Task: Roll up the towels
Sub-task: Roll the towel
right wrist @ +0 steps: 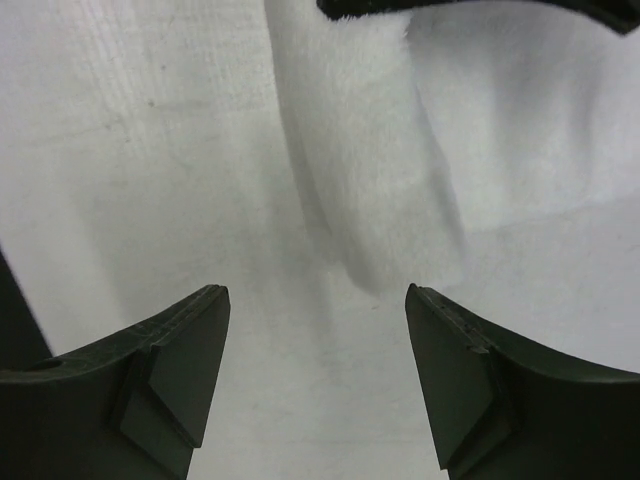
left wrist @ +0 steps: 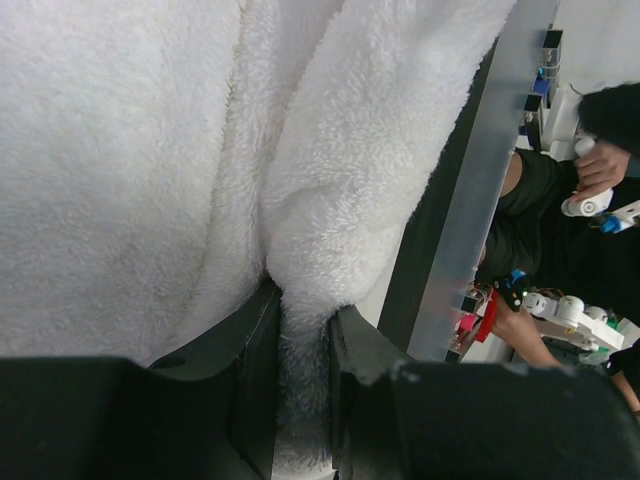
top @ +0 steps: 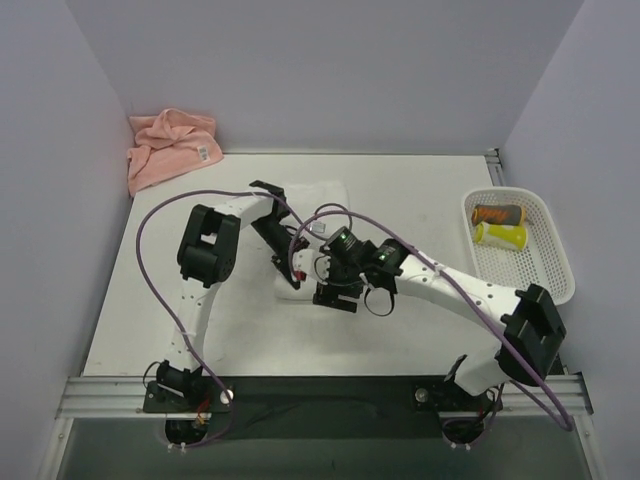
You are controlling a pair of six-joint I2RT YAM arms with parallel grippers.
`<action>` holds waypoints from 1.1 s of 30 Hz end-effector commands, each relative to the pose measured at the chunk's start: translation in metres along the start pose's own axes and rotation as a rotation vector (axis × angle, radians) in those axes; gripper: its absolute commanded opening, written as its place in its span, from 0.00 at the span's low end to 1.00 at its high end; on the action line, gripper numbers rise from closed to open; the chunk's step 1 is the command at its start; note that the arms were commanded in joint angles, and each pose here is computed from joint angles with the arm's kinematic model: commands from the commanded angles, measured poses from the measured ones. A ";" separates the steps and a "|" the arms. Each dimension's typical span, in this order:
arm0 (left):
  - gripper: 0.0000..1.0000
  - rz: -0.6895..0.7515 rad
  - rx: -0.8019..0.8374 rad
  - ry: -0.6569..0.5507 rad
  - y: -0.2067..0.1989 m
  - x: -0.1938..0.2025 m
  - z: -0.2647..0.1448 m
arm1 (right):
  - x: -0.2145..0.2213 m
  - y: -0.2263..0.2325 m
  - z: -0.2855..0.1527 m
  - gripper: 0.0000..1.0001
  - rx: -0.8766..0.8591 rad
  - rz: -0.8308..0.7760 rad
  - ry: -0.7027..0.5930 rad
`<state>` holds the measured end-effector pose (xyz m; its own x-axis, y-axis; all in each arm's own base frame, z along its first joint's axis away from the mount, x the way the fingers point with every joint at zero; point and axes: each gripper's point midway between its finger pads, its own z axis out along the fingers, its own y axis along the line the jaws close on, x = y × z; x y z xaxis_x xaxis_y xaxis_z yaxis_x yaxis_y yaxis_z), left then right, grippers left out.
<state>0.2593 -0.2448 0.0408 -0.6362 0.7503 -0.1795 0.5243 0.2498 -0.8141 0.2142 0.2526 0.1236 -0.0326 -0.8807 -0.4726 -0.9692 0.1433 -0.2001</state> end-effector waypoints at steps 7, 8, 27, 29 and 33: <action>0.00 -0.086 -0.114 0.213 0.053 0.049 0.004 | -0.012 -0.027 0.069 0.72 0.145 -0.269 0.033; 0.00 -0.086 -0.115 0.211 0.054 0.049 0.004 | -0.005 -0.028 0.075 0.70 0.135 -0.266 0.049; 0.46 -0.104 0.041 -0.325 0.013 0.036 -0.060 | 0.031 0.043 0.088 0.00 -0.503 0.172 0.075; 0.47 -0.117 0.064 -0.412 0.008 0.031 -0.072 | 0.026 0.045 0.086 0.00 -0.542 0.196 0.080; 0.53 -0.119 0.112 -0.580 -0.006 0.027 -0.099 | 0.026 0.060 0.082 0.00 -0.654 0.280 0.136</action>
<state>0.2734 -0.1750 0.0674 -0.9142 0.3668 -0.1726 0.2830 0.2727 -0.9195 0.2467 0.3248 0.0493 -0.0870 -0.8100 -0.5800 -0.9898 0.0043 0.1424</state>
